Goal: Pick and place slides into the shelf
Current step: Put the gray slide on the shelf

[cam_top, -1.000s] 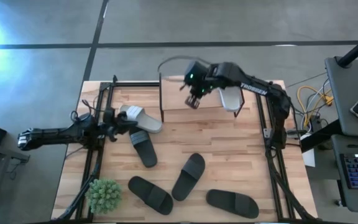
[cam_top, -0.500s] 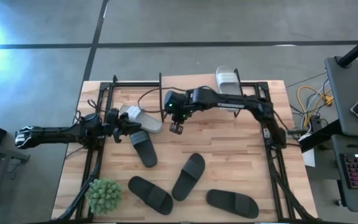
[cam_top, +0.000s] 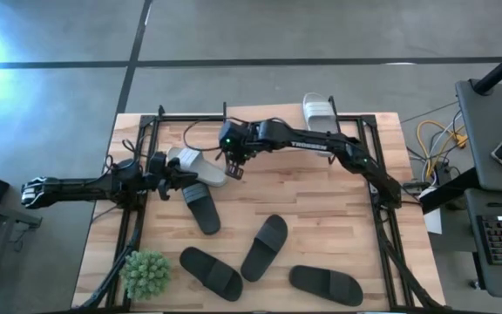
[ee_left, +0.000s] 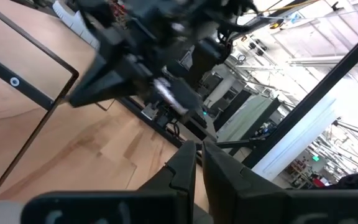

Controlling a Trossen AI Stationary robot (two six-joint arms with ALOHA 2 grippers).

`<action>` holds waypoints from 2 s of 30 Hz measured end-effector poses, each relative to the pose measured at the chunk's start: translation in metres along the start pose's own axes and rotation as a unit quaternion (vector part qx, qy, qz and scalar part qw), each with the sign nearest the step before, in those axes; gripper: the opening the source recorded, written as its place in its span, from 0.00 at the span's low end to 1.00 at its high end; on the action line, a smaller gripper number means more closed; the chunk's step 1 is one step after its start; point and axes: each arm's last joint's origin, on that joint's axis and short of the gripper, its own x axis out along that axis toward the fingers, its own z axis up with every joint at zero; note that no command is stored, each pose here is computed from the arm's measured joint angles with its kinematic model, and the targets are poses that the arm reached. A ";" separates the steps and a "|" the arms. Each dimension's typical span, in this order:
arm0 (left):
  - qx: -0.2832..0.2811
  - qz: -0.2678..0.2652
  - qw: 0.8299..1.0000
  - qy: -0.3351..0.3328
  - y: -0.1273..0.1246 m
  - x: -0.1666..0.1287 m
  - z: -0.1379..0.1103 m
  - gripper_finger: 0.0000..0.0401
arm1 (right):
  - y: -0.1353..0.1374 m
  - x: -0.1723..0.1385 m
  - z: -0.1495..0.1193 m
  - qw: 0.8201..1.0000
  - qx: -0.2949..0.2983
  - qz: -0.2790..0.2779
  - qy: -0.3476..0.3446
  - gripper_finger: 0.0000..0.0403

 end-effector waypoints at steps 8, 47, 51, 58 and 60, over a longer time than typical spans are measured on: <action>0.000 -0.007 1.000 0.007 0.000 0.000 -0.001 0.03 | -0.014 0.006 0.006 0.999 0.034 -0.007 0.010 0.02; 0.161 0.150 0.967 0.125 -0.069 0.008 0.087 0.18 | 0.072 -0.236 -0.045 0.979 0.133 -0.085 -0.128 0.26; 0.177 0.267 0.929 0.186 -0.077 0.013 0.105 0.28 | 0.074 -0.230 -0.056 0.973 0.167 -0.130 -0.088 0.40; 0.180 0.383 0.859 0.288 -0.071 0.044 0.103 0.32 | 0.072 -0.231 -0.063 0.957 0.238 -0.148 -0.079 0.53; 0.180 0.418 0.825 0.335 -0.064 0.055 0.096 0.32 | 0.070 -0.236 -0.064 0.950 0.261 -0.148 -0.090 0.54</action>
